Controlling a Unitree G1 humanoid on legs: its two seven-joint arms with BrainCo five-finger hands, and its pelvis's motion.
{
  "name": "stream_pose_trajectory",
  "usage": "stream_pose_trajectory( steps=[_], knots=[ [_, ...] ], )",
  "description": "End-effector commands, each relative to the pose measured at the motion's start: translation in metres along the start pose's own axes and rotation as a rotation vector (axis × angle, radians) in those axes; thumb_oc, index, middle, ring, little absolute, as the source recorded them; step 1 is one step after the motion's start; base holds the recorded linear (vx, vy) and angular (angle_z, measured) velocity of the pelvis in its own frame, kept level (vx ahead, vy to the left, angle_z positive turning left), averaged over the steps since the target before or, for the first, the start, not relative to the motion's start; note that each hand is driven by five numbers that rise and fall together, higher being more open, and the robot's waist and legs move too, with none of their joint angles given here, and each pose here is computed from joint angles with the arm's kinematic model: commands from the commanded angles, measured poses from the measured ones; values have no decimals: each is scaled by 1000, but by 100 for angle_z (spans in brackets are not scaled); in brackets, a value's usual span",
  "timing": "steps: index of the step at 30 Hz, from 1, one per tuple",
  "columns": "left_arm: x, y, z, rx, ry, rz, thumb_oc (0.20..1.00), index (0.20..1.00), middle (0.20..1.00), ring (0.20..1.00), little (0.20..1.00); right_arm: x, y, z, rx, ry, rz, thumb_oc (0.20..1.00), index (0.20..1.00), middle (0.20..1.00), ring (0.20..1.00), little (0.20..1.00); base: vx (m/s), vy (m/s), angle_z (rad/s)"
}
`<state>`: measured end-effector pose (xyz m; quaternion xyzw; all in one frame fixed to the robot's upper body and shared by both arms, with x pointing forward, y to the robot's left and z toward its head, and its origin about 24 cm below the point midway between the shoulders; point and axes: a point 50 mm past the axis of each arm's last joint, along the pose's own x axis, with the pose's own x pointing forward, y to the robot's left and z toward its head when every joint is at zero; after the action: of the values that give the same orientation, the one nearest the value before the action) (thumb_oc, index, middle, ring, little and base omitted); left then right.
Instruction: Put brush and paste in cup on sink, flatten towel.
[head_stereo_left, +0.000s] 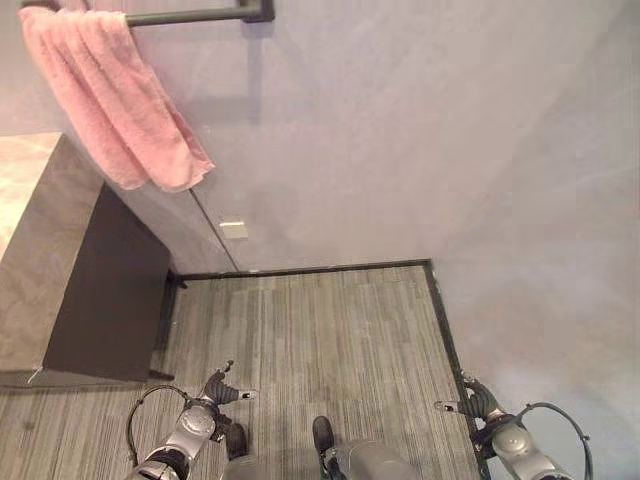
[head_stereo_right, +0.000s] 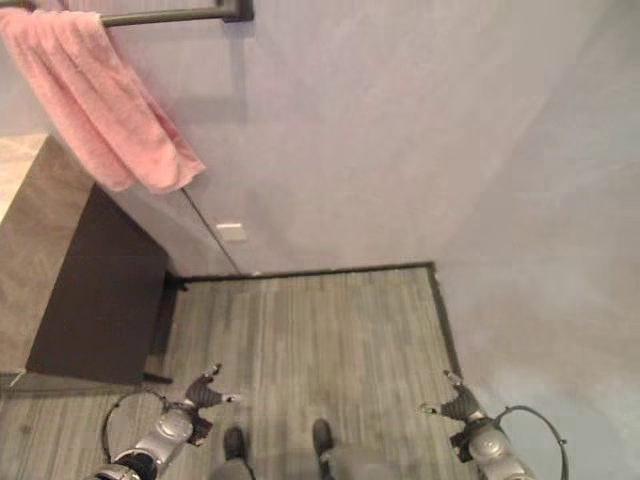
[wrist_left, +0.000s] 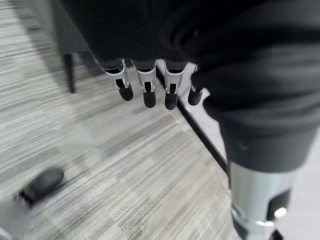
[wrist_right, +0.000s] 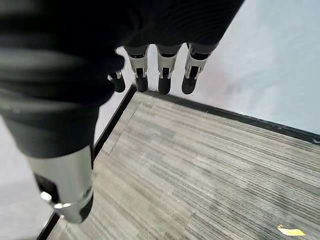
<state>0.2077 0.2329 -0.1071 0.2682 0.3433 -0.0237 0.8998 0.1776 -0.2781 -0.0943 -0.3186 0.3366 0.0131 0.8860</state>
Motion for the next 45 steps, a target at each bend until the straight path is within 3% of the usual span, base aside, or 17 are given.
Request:
stream_pose_trajectory(
  steps=[1, 16, 30, 37, 45],
  knots=[
    [2, 14, 12, 40, -78, 30, 1000, 1000, 1000, 1000, 1000, -1, -9, 3, -15, -30, -32, 1000, 1000, 1000, 1000, 1000, 107, 495, -68],
    [0, 34, 42, 20, -242, 76, 1000, 1000, 1000, 1000, 1000, 6, -13, 59, 70, -259, -32, 1000, 1000, 1000, 1000, 1000, 59, 238, -20],
    [9, 34, 68, -37, -276, 80, 1000, 1000, 1000, 1000, 1000, 6, -32, 74, 11, -329, -64, 1000, 1000, 1000, 1000, 1000, 147, -124, 21],
    [10, 31, 76, -29, -295, 46, 1000, 1000, 1000, 1000, 1000, -6, -45, 48, -18, -276, -107, 1000, 1000, 1000, 1000, 1000, 171, -210, 15],
    [8, 27, 85, -2, -343, 34, 1000, 1000, 1000, 1000, 1000, -5, -47, 35, 34, -206, -147, 1000, 1000, 1000, 1000, 1000, 187, 172, 15]
  ],
)
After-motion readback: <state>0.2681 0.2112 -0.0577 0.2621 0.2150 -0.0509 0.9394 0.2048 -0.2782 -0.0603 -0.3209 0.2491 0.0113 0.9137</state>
